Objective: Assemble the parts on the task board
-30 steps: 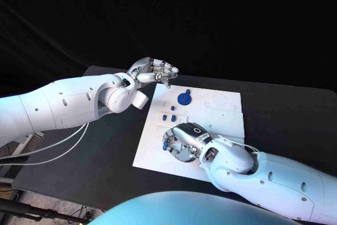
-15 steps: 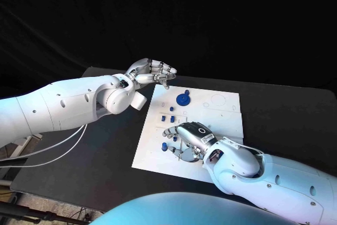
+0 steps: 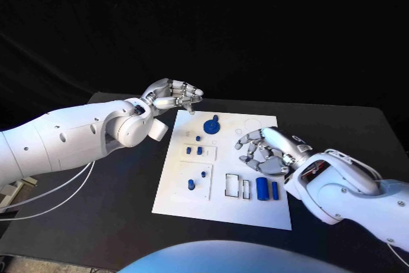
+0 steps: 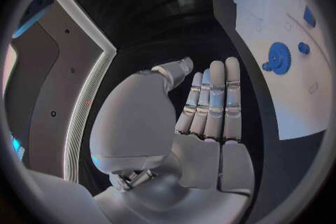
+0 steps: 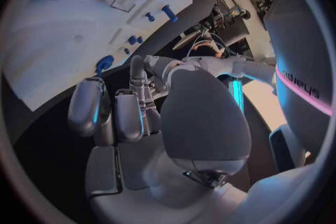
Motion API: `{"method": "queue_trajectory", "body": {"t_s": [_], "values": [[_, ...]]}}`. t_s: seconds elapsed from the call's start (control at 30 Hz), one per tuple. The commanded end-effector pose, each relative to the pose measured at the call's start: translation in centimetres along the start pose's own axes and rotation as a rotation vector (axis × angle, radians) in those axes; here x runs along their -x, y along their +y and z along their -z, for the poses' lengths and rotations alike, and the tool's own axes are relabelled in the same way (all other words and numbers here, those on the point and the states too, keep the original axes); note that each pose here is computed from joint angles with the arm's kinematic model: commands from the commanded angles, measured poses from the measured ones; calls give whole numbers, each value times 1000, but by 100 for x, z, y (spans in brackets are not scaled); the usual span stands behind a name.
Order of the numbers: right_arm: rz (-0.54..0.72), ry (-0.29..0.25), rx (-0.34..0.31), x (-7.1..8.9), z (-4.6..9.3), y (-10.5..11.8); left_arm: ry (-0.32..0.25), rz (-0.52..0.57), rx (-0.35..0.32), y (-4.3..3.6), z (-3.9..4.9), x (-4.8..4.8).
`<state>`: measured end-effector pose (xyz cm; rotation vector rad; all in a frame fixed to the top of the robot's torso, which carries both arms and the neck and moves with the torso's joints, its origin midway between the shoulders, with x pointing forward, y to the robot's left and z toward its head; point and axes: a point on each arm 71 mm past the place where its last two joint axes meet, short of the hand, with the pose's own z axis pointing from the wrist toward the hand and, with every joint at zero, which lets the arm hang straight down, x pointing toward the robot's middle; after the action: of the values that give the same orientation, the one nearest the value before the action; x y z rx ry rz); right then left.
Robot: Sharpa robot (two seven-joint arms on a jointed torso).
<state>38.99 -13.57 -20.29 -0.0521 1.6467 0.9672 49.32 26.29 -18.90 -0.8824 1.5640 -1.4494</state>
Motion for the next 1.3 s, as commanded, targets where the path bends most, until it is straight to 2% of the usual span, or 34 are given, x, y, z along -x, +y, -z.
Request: {"method": "queue_trajectory", "body": {"t_s": [0.03, 0.2, 0.33, 0.4, 0.57, 0.7, 0.87, 1.3], "values": [[-207, 72, -132, 89, 135, -213, 11, 7, -3, 5, -1, -13], [-191, 91, -255, 236, 337, -502, 8, 7, 3, 28, 5, -7], [-144, 101, -350, 282, 506, -662, 8, 8, 5, 41, 6, -9], [-112, 108, -393, 271, 589, -709, 9, 9, 6, 44, 6, -13], [-65, 130, -447, 149, 704, -736, 10, 9, 5, 46, 9, -17], [-53, 143, -463, 13, 735, -721, 11, 10, 4, 43, 14, -21], [-36, 149, -453, -89, 714, -671, 12, 10, 4, 39, 24, -20], [1, 162, -410, -193, 609, -558, 14, 11, 4, 34, 39, -19]]}}
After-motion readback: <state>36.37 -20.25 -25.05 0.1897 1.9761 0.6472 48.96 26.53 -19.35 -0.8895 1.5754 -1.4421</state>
